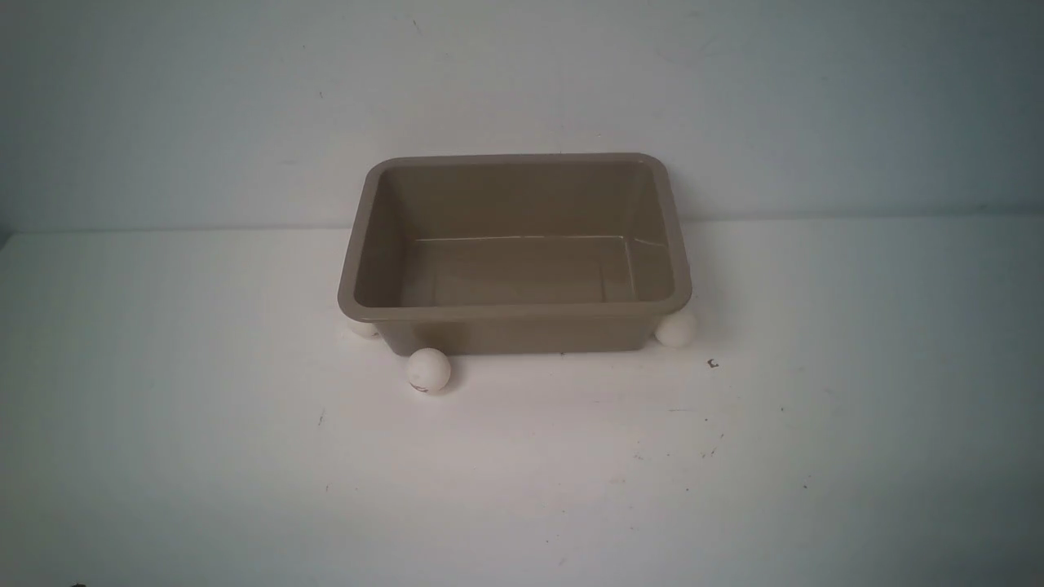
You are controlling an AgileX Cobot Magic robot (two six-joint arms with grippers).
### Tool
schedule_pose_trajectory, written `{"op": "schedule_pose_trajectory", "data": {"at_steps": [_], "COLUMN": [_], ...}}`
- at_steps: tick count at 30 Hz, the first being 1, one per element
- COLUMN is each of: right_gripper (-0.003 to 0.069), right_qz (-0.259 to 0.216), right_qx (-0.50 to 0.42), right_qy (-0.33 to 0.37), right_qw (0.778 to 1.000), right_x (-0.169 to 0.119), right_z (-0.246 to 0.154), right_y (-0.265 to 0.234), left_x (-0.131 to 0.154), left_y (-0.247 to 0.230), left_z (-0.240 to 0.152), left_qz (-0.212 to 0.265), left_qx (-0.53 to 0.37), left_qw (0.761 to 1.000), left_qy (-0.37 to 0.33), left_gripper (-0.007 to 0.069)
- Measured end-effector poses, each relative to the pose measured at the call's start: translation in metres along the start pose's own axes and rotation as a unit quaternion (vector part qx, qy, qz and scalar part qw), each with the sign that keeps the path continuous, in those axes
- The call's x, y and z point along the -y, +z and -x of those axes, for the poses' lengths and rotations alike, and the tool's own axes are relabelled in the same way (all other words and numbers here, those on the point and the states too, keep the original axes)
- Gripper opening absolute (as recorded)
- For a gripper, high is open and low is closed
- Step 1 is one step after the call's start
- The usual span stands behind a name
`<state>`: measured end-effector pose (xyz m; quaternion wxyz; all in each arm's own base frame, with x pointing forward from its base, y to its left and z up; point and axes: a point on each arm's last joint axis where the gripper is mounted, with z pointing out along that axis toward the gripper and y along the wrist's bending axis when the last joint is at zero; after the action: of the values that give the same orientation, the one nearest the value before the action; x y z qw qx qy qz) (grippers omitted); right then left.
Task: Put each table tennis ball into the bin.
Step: Use the right arm to clamp the table tennis ball closest to it
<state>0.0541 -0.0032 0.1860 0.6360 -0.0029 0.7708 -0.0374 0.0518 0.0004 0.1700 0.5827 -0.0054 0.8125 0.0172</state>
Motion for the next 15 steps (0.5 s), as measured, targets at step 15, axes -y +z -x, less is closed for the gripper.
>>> {"op": "schedule_pose_trajectory", "data": {"at_steps": [15], "right_gripper": [0.0243], "right_qz": [-0.006], "right_qx": [0.07], "right_qy": [0.004], "right_qw": [0.997], "right_x": [0.007], "right_z": [0.105], "right_y": [-0.044], "left_x": [0.0], "left_y": [0.0], "left_z": [0.0], "left_qz": [0.0], "left_qx": [0.0], "left_qw": [1.0], "left_qy": [0.0], "left_gripper": [0.0426]}}
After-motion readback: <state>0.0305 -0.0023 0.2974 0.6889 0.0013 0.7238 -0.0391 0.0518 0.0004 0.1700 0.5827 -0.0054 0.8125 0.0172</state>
